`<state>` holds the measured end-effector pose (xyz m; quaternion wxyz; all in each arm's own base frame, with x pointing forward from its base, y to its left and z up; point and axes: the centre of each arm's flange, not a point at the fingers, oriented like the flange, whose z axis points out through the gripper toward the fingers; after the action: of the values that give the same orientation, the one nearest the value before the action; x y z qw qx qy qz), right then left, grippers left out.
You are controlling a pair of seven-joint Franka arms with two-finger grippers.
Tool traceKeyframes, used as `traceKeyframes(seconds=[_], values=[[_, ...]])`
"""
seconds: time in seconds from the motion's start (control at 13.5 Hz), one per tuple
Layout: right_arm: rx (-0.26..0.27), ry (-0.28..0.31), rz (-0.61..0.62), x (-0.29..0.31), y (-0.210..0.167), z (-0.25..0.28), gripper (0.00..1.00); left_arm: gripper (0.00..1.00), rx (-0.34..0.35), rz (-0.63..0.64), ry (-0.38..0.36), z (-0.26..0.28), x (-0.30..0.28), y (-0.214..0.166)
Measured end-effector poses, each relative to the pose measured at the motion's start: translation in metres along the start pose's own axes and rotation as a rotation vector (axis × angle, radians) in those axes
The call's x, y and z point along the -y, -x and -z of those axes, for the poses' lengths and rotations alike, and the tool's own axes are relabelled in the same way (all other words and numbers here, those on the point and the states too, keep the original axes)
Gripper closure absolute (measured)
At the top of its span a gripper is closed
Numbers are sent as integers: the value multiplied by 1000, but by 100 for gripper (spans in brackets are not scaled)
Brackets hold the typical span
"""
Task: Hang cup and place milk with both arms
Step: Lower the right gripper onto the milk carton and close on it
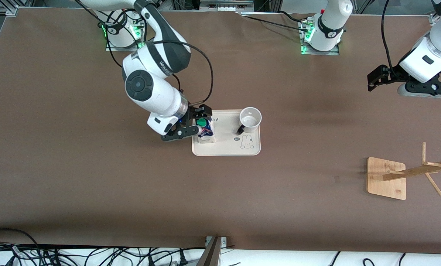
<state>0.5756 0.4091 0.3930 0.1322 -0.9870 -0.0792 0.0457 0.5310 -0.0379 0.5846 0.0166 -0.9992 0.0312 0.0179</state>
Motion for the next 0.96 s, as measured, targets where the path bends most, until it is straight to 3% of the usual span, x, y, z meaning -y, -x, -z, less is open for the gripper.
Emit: traceKeyframes(seconds=[0.96], values=[[-5, 17, -28, -7, -11, -45, 0, 0, 2, 0, 0, -1, 0, -1]])
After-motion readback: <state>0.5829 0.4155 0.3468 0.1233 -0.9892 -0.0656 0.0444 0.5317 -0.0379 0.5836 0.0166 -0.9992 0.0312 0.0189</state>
